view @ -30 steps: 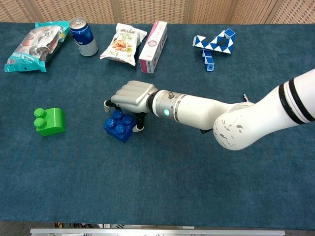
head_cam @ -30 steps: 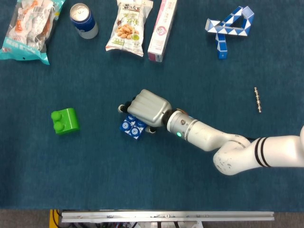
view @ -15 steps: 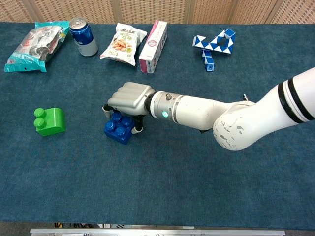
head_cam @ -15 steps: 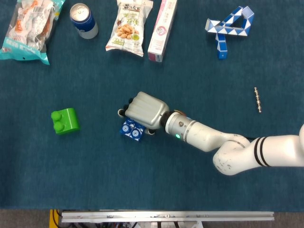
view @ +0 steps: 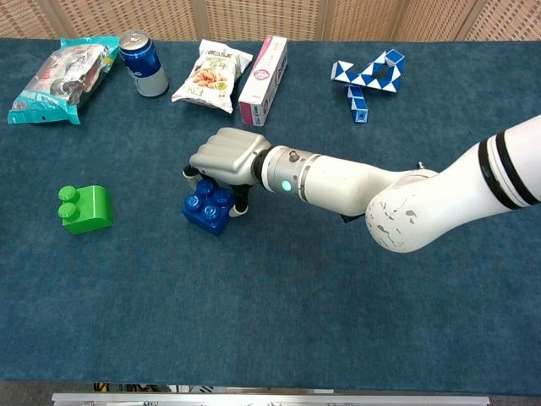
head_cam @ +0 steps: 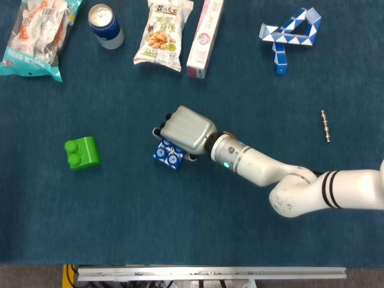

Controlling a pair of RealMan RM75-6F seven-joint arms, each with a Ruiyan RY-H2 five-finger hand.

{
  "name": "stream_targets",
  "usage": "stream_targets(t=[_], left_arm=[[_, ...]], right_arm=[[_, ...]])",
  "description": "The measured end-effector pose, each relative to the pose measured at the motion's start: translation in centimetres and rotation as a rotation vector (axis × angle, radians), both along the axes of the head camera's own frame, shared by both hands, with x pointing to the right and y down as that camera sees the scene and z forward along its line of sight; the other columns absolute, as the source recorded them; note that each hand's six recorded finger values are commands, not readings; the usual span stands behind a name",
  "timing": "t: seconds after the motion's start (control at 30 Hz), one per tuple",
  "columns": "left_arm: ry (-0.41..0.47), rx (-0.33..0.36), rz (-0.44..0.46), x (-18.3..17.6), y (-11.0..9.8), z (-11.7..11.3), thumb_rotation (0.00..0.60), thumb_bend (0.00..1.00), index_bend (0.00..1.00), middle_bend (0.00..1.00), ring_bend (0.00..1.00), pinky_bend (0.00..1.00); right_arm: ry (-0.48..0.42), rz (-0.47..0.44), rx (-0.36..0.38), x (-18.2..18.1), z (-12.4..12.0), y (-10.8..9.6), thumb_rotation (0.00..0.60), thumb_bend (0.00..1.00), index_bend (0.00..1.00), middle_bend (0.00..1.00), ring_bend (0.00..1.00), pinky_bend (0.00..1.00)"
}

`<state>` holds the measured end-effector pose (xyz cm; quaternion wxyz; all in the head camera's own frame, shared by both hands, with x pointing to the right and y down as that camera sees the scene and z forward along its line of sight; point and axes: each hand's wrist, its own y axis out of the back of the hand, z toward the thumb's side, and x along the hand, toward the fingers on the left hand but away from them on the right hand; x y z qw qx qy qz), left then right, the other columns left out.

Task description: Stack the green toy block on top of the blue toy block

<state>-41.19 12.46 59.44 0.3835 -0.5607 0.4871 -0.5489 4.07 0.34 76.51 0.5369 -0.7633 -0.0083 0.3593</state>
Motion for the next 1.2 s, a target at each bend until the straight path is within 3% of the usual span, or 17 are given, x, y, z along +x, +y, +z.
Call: stream_targets(t=[0.47,0.57,0.67,0.73,0.87,1.0,1.2], left_arm=[[0.000,0.002,-0.001,0.0,0.0,0.0,0.600,0.22,0.31,0.34,0.31,0.23],[0.000,0.001,0.001,0.0,0.0,0.0,0.600,0.22,0.31,0.33,0.31,0.23],[-0.001,-0.002,0.004,0.0,0.0,0.0,0.600,0.22,0.30,0.33,0.31,0.23],[-0.002,-0.005,0.009,0.1,-0.1,0.1,0.600,0.22,0.30,0.33,0.31,0.23],[-0.001,-0.018,0.025,0.4,-0.5,0.3,0.600,0.22,0.29,0.33,0.31,0.23],[0.004,-0.033,0.053,0.9,-1.1,0.6,0.600,0.22,0.28,0.32,0.31,0.23],[0.010,-0.067,0.106,1.9,-2.1,1.1,0.600,0.22,0.26,0.28,0.28,0.22]], right_arm=[[0.030,0.114,0.017,0.7,0.8,-2.8,0.600,0.20,0.49,0.47,0.35,0.52],[0.041,0.127,0.002,0.9,0.9,-2.7,0.600,0.19,0.34,0.38,0.31,0.48],[0.052,0.135,-0.022,1.1,0.9,-2.6,0.600,0.16,0.08,0.27,0.25,0.43],[0.055,0.133,-0.032,1.2,0.5,-2.5,0.600,0.16,0.01,0.21,0.22,0.40],[0.051,0.130,-0.036,1.5,-0.5,-2.6,0.600,0.16,0.00,0.14,0.18,0.38],[0.038,0.138,-0.028,2.3,-1.9,-3.3,0.600,0.16,0.00,0.13,0.18,0.37],[0.016,0.179,0.025,5.0,-5.1,-5.6,0.600,0.16,0.00,0.13,0.18,0.37]])
